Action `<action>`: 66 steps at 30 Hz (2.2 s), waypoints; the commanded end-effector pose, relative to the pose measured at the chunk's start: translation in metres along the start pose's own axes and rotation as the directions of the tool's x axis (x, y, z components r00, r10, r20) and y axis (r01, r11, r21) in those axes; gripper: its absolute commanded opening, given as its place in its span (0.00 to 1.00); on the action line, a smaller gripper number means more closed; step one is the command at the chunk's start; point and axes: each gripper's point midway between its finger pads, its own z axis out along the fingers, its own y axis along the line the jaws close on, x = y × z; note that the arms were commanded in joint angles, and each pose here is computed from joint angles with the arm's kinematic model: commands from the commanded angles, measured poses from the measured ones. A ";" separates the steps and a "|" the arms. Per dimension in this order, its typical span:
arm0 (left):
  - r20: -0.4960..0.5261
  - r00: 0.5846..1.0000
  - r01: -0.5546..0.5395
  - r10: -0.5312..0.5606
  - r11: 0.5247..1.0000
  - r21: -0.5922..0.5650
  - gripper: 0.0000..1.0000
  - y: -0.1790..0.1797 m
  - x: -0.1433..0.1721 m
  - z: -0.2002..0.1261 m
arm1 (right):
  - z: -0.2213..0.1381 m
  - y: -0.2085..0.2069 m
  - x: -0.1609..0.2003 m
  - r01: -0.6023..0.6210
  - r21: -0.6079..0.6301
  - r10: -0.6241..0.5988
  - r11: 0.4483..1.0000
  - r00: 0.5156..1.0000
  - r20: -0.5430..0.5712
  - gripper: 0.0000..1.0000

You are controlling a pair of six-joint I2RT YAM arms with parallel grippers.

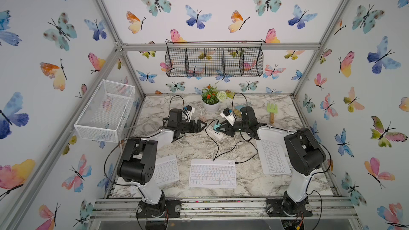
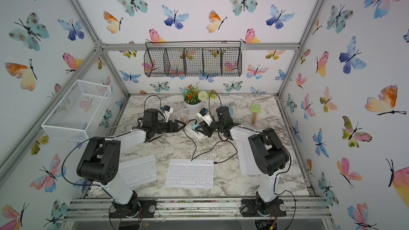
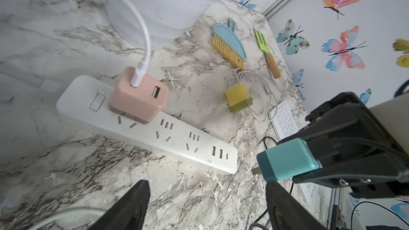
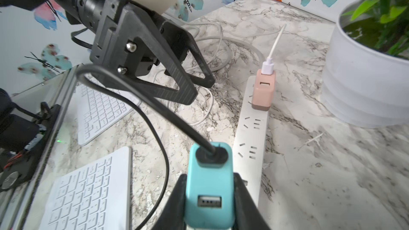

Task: Unplug the wireless keyboard
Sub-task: Remove the plug from the socket.

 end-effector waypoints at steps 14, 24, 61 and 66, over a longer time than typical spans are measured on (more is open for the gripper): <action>0.158 0.948 -0.319 0.277 0.850 0.420 0.80 -0.113 0.007 -0.025 | -0.026 0.050 -0.031 -0.038 -0.297 0.080 0.954 0.988 0.129 0.17; 0.221 0.939 -0.339 0.263 0.811 0.477 0.67 -0.131 0.005 -0.029 | -0.032 0.063 -0.045 -0.049 -0.387 0.127 0.921 0.975 0.180 0.17; 0.241 0.956 -0.277 0.167 0.784 0.555 0.50 -0.134 0.003 -0.030 | -0.030 0.068 -0.035 -0.106 -0.475 0.195 0.874 0.970 0.143 0.17; 0.257 0.955 -0.275 0.149 0.769 0.577 0.54 -0.139 -0.002 -0.031 | -0.029 0.067 -0.037 -0.108 -0.477 0.198 0.872 0.970 0.143 0.17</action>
